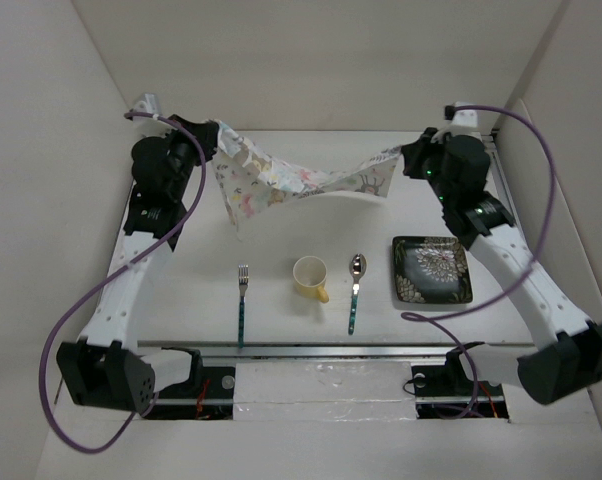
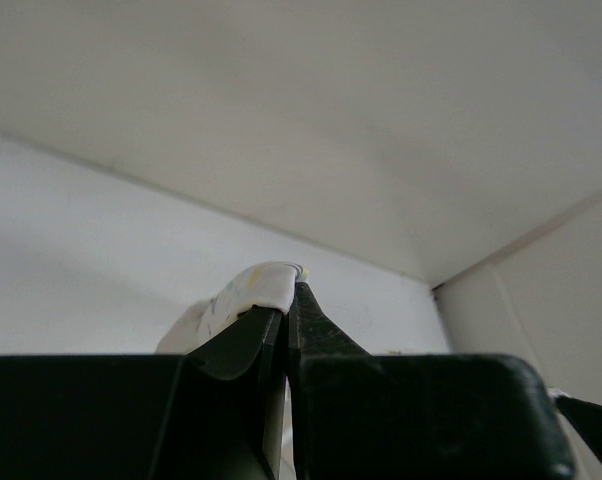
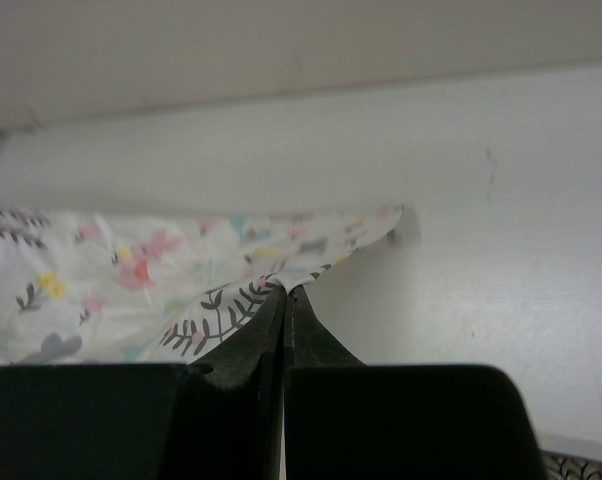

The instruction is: Set the dinner table for one person

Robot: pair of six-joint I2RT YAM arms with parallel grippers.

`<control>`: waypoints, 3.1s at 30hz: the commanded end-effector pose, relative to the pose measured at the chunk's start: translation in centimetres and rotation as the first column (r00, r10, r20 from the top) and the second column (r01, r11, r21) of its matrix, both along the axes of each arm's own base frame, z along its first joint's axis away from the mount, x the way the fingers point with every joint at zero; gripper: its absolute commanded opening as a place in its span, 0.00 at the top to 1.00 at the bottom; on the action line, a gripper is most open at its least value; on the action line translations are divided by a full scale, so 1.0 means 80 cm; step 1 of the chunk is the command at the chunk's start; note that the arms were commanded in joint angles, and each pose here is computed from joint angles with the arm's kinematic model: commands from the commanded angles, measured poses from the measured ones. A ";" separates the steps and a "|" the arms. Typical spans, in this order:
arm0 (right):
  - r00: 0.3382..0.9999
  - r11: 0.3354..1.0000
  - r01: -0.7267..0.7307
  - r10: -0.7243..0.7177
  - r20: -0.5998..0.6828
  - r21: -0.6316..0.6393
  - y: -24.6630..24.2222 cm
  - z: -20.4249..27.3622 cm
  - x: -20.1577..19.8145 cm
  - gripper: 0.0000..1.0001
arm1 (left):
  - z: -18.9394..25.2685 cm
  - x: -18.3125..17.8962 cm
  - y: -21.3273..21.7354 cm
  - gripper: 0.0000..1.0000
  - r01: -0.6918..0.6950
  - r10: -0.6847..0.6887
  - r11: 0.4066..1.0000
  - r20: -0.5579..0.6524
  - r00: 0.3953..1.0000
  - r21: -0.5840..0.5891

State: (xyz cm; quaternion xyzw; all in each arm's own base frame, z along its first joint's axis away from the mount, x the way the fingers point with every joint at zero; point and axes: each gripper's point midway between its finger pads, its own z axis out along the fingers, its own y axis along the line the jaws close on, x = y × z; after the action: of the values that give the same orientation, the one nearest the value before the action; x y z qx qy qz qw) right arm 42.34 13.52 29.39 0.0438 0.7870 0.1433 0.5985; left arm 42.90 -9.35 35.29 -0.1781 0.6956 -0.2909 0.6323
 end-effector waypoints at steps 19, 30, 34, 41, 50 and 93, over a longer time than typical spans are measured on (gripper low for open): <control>0.973 1.000 0.015 -0.018 0.228 0.016 -0.072 0.152 -0.031 1.00 | 0.074 -0.027 0.013 1.00 0.015 0.003 0.993 0.151 0.989 -0.117; 0.971 0.999 -0.044 0.037 0.238 0.025 -0.062 0.203 0.106 1.00 | 0.105 0.123 -0.007 1.00 0.097 -0.088 0.991 0.094 0.992 -0.095; 0.970 0.998 -0.060 0.054 0.237 0.022 -0.069 0.209 0.104 1.00 | 0.120 0.113 0.009 1.00 0.118 -0.100 0.986 0.143 0.985 -0.121; 0.994 0.990 -0.098 0.091 0.065 0.106 -0.075 0.040 0.094 1.00 | -0.040 0.088 0.034 1.00 0.109 -0.112 0.964 0.004 0.994 -0.244; 0.972 0.986 -0.052 0.086 -0.220 0.157 -0.087 -0.166 0.072 1.00 | -0.236 0.061 0.039 1.00 0.002 -0.093 0.954 -0.291 0.952 -0.299; 0.980 0.981 0.134 -0.109 -0.169 0.143 -0.109 -0.155 -0.039 1.00 | -0.320 0.117 0.063 0.47 -0.094 0.143 0.989 -0.606 0.783 0.112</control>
State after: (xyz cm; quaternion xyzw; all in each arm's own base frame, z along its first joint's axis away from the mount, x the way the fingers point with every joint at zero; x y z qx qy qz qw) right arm 39.78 5.02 12.56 0.1293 0.8644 0.1476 0.4630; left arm 51.86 -3.52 10.04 -0.3158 0.8390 -0.1507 0.4166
